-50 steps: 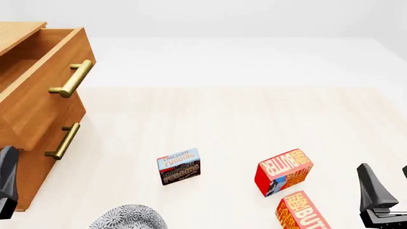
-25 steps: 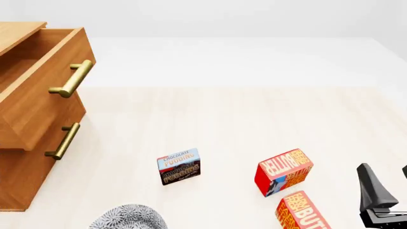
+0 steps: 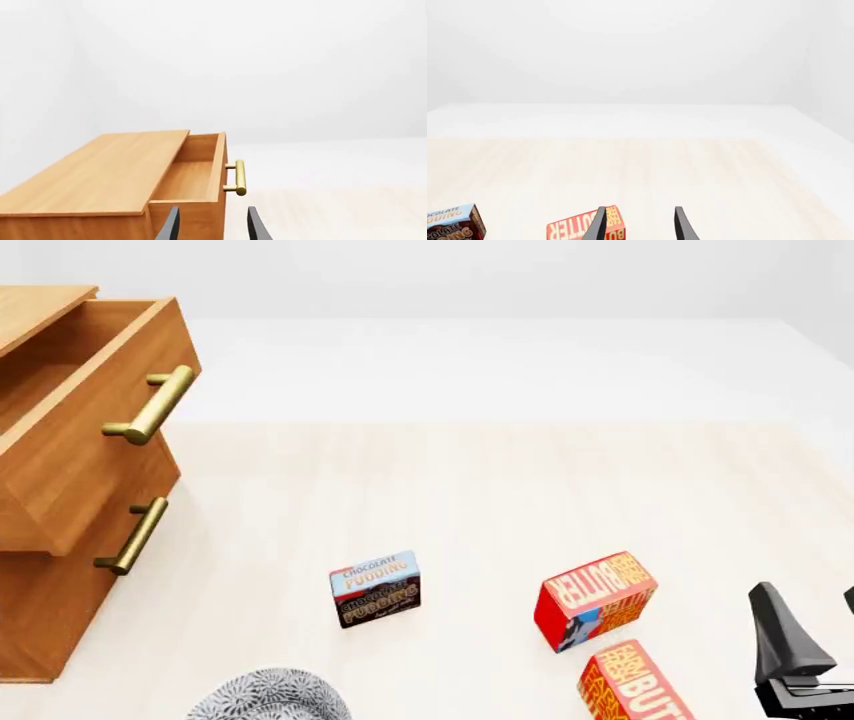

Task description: Put the chocolate pudding in the top drawer of the cabinet and close it.

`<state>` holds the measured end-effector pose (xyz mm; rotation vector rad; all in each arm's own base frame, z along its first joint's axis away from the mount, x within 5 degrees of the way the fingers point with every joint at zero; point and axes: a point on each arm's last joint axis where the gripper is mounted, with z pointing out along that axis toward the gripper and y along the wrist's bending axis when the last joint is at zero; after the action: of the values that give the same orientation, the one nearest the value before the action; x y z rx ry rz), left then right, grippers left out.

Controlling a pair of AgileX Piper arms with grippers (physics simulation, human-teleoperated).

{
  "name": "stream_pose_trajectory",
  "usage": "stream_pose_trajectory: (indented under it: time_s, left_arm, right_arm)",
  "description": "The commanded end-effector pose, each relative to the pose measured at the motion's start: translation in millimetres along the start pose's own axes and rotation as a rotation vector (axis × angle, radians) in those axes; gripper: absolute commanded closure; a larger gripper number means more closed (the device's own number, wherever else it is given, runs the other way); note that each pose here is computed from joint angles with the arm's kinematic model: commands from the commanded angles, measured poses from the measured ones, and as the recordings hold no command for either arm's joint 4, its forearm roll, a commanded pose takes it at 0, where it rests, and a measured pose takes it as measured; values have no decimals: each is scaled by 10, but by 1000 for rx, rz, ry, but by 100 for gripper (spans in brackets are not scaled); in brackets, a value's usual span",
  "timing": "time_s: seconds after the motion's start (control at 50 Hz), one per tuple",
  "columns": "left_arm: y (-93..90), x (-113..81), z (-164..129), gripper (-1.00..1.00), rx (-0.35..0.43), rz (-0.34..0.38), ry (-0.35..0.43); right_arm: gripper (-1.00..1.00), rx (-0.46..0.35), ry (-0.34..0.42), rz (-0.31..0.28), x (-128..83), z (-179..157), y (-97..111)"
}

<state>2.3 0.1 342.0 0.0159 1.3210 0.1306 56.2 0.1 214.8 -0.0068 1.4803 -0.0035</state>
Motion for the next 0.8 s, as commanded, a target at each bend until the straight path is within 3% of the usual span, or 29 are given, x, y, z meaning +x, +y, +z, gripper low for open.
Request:
stream_pose_trajectory:
  time_s: [0.02,0.3,0.36,0.54,0.8]
  left_arm:
    - [16,-174,-17,-100,8,-1,4]
    - [28,-318,63,-100,23,18,10]
    - [31,-389,182,-100,39,-65,48]
    - [44,-581,273,-100,55,-20,32]
    - [28,-573,528,-100,65,-51,116]
  right_arm:
    - [-100,0,0,0,0,0,0]
    - [-100,0,0,0,0,0,0]
    - [-100,0,0,0,0,0,0]
    - [-100,-1,0,0,1,0,0]
    - [-100,-1,0,0,1,0,0]
